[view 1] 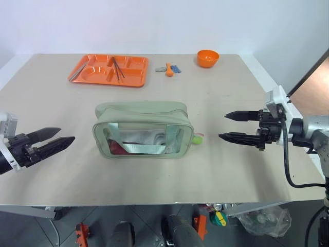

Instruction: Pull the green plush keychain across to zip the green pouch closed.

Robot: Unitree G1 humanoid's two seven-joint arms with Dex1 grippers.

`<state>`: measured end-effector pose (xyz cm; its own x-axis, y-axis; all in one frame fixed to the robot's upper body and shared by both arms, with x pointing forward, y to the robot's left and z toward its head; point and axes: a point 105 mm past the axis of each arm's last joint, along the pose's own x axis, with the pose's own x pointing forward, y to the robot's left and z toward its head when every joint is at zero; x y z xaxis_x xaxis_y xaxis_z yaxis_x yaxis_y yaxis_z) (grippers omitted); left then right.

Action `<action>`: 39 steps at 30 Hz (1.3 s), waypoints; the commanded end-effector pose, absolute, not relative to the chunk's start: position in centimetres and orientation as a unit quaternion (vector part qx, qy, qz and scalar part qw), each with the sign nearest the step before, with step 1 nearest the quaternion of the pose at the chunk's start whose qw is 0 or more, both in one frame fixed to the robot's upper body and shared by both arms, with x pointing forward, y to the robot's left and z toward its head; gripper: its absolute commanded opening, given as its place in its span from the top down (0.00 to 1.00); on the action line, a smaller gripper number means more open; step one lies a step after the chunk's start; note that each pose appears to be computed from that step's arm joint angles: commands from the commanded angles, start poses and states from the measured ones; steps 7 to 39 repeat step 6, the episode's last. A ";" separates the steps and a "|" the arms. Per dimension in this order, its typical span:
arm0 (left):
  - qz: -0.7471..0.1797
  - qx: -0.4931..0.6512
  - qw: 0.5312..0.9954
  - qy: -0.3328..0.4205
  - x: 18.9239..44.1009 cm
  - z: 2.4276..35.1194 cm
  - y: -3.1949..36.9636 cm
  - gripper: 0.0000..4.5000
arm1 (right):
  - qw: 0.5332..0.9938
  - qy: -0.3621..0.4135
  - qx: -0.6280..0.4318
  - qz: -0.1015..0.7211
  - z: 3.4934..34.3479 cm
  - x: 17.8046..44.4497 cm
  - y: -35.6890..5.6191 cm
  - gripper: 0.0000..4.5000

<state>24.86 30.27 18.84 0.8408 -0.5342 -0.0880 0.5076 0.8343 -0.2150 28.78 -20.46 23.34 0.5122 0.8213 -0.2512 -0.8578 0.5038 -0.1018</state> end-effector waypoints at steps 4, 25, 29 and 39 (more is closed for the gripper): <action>-0.260 -0.072 0.963 0.020 25.9 21.3 30.7 0.00 | 0.871 0.059 -0.118 0.474 25.0 28.5 -19.9 0.02; -0.264 -0.069 0.962 0.017 26.3 21.6 30.5 0.00 | 0.872 0.056 -0.121 0.471 25.3 28.6 -20.0 0.02; -0.264 -0.069 0.962 0.017 26.3 21.6 30.5 0.00 | 0.872 0.056 -0.121 0.471 25.3 28.6 -20.0 0.02; -0.264 -0.069 0.962 0.017 26.3 21.6 30.5 0.00 | 0.872 0.056 -0.121 0.471 25.3 28.6 -20.0 0.02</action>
